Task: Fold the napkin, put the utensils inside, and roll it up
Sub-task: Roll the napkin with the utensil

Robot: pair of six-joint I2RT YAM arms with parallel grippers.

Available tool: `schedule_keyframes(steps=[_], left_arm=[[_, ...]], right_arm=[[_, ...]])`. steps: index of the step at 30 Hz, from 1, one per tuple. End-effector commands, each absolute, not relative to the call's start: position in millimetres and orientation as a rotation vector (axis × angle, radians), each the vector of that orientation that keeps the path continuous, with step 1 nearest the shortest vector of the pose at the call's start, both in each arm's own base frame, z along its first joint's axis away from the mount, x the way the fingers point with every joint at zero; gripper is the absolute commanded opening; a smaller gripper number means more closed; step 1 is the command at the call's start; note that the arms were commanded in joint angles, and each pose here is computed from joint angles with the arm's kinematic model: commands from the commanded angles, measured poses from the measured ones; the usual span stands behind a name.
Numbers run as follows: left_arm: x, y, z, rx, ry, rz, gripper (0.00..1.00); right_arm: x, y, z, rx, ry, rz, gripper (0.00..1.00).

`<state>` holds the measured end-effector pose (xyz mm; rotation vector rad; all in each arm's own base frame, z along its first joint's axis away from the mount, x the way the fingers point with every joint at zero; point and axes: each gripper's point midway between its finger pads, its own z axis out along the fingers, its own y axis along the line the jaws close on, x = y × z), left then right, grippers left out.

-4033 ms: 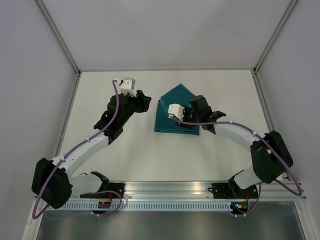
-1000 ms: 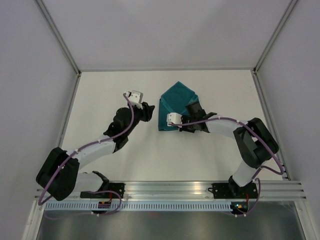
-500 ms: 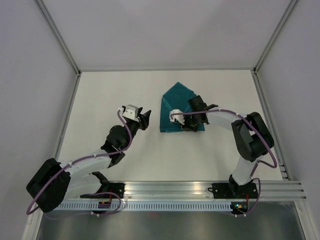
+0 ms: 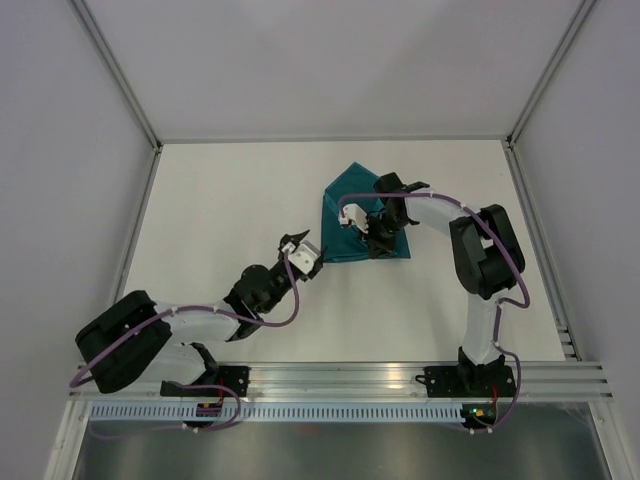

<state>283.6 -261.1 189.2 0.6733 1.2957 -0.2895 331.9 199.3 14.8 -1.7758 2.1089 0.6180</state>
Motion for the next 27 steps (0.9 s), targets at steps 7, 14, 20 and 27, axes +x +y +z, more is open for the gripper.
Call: schedule_keyframes(steps=[7, 14, 20, 27], left_arm=[[275, -344, 173, 1.126, 1.1, -0.203, 0.65], [288, -384, 133, 1.327, 1.059, -0.128, 0.68], [296, -395, 117, 1.383, 1.038, -0.09, 0.7], [301, -398, 103, 1.443, 1.034, -0.049, 0.73]], right_arm=[[333, 199, 18, -1.797, 2.171, 0.731, 0.08], [335, 204, 21, -1.795, 2.209, 0.804, 0.08], [345, 206, 30, -1.773, 2.211, 0.794, 0.08], [353, 207, 38, -1.767, 2.206, 0.779, 0.08]])
